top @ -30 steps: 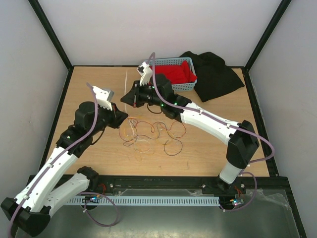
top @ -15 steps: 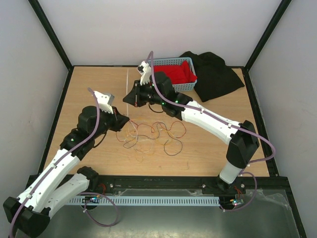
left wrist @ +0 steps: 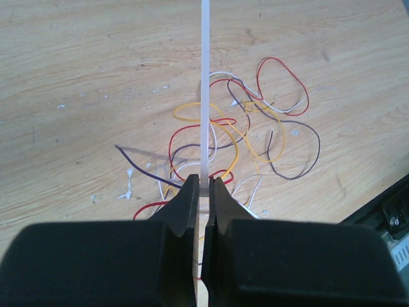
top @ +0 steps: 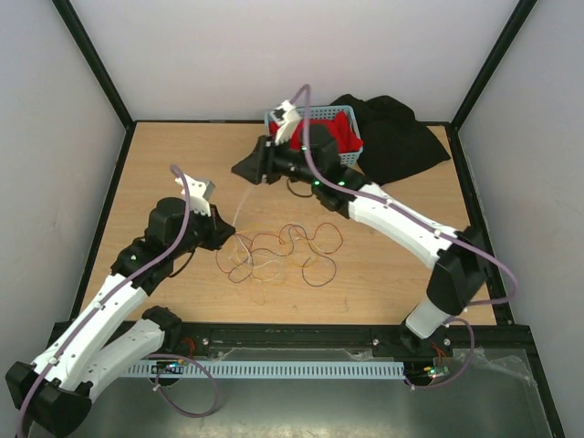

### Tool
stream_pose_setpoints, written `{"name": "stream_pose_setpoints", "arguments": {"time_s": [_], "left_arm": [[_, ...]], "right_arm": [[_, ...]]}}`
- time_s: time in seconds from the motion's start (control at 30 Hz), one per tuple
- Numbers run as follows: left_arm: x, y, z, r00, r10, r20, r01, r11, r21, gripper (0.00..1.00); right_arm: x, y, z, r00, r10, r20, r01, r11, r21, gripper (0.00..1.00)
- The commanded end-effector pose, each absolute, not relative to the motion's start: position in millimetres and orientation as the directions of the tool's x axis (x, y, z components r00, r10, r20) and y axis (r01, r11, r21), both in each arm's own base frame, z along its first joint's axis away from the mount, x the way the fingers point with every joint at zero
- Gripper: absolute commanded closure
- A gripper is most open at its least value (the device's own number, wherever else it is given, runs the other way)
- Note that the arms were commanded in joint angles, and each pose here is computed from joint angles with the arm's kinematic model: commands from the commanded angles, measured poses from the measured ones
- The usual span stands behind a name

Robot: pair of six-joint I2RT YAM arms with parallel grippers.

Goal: Zip-tie the wires
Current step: Adjust the ribbon.

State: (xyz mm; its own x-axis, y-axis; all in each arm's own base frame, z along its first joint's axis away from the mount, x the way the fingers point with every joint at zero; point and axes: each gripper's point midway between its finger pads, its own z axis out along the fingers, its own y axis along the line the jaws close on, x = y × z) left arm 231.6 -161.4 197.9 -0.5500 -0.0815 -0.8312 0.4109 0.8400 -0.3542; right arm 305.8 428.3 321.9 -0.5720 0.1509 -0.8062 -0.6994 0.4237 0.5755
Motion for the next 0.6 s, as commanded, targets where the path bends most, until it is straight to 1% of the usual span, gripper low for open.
{"name": "stream_pose_setpoints", "arguments": {"time_s": [0.0,0.1,0.17,0.27,0.33,0.4,0.57], "left_arm": [[227.9,-159.3,218.7,-0.531,-0.044,-0.846,0.44,0.839,-0.32,1.0],[229.4,-162.1,234.0,-0.511,-0.052,-0.858,0.456,0.829,-0.322,1.0],[230.0,-163.3,241.9,-0.501,-0.06,-0.863,0.462,0.825,-0.326,1.0],[230.2,-163.9,255.5,-0.488,-0.08,-0.869,0.463,0.821,-0.335,1.0],[230.4,-162.5,262.9,-0.486,-0.087,-0.87,0.455,0.824,-0.336,1.0],[231.8,-158.8,268.1,-0.491,-0.095,-0.866,0.43,0.838,-0.336,1.0],[238.9,-142.2,269.4,-0.514,-0.119,-0.849,0.318,0.893,-0.318,1.0]], "right_arm": [[310.1,380.9,385.7,-0.412,0.289,-0.864,-0.786,0.367,0.497,0.36],[308.2,353.3,377.3,-0.381,0.277,-0.882,-0.807,0.365,0.463,0.23],[301.5,341.2,361.2,-0.378,0.232,-0.896,-0.827,0.352,0.439,0.15],[283.2,334.3,341.4,-0.298,0.144,-0.944,-0.892,0.309,0.329,0.03],[261.9,332.7,327.0,-0.242,0.108,-0.964,-0.938,0.227,0.261,0.0],[243.6,331.3,320.0,-0.177,0.108,-0.978,-0.967,0.164,0.193,0.01],[203.8,347.0,309.2,0.016,0.072,-0.997,-0.996,0.084,-0.01,0.01]]}}
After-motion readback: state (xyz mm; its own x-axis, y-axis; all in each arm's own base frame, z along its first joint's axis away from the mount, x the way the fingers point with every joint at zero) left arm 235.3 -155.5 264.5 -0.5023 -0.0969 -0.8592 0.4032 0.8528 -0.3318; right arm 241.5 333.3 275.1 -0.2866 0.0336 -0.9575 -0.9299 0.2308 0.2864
